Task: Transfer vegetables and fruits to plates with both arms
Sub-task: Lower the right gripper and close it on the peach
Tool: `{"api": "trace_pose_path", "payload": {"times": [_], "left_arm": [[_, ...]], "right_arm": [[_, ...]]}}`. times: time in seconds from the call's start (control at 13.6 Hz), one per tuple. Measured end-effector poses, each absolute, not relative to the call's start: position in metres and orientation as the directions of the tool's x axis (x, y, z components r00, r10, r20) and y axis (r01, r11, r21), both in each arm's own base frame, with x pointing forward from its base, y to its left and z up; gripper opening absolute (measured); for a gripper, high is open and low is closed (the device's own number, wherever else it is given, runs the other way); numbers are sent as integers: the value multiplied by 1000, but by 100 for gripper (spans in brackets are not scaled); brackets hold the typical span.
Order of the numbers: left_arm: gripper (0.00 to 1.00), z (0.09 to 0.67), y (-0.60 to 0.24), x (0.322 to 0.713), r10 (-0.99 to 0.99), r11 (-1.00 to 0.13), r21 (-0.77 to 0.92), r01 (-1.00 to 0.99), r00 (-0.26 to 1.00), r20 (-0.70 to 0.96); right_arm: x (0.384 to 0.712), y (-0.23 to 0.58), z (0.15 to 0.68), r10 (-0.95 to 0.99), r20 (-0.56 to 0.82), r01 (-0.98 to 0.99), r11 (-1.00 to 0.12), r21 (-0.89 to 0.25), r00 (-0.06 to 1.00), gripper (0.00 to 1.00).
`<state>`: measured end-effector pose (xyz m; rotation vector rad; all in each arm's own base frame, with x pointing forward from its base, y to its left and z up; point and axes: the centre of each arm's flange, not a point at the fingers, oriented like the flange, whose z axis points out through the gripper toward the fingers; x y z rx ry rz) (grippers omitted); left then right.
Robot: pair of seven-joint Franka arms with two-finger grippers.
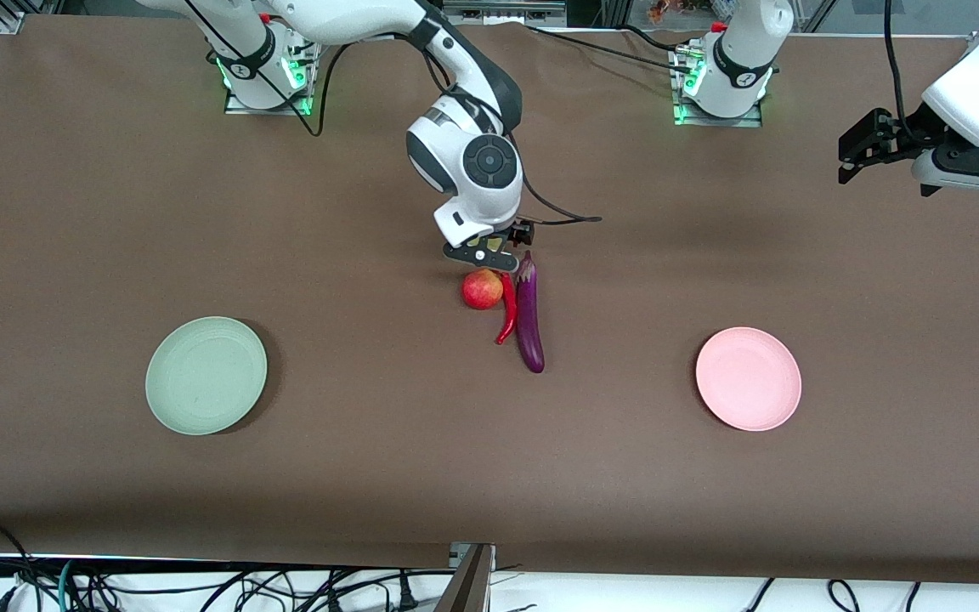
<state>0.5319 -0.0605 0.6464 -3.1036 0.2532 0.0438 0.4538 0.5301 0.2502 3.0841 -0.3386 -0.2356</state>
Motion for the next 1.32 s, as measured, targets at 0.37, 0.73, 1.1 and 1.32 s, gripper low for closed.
{"api": "trace_pose_path", "payload": {"times": [0.37, 0.73, 1.1, 1.32], "left_arm": [[100, 646, -60, 532, -162, -986, -25, -162, 986, -30], [100, 646, -61, 532, -162, -986, -25, -163, 986, -30], [100, 646, -62, 532, -165, -986, -25, -166, 986, -30], [100, 646, -62, 532, -165, -986, -25, -166, 986, -30]], "right_arm": [[439, 534, 225, -201, -165, -190, -978, 81, 966, 100], [432, 535, 218, -169, -165, -155, -983, 95, 972, 100], [429, 536, 218, -157, -164, -141, -984, 105, 974, 100], [428, 535, 218, -132, -144, -113, -985, 131, 981, 100]]}}
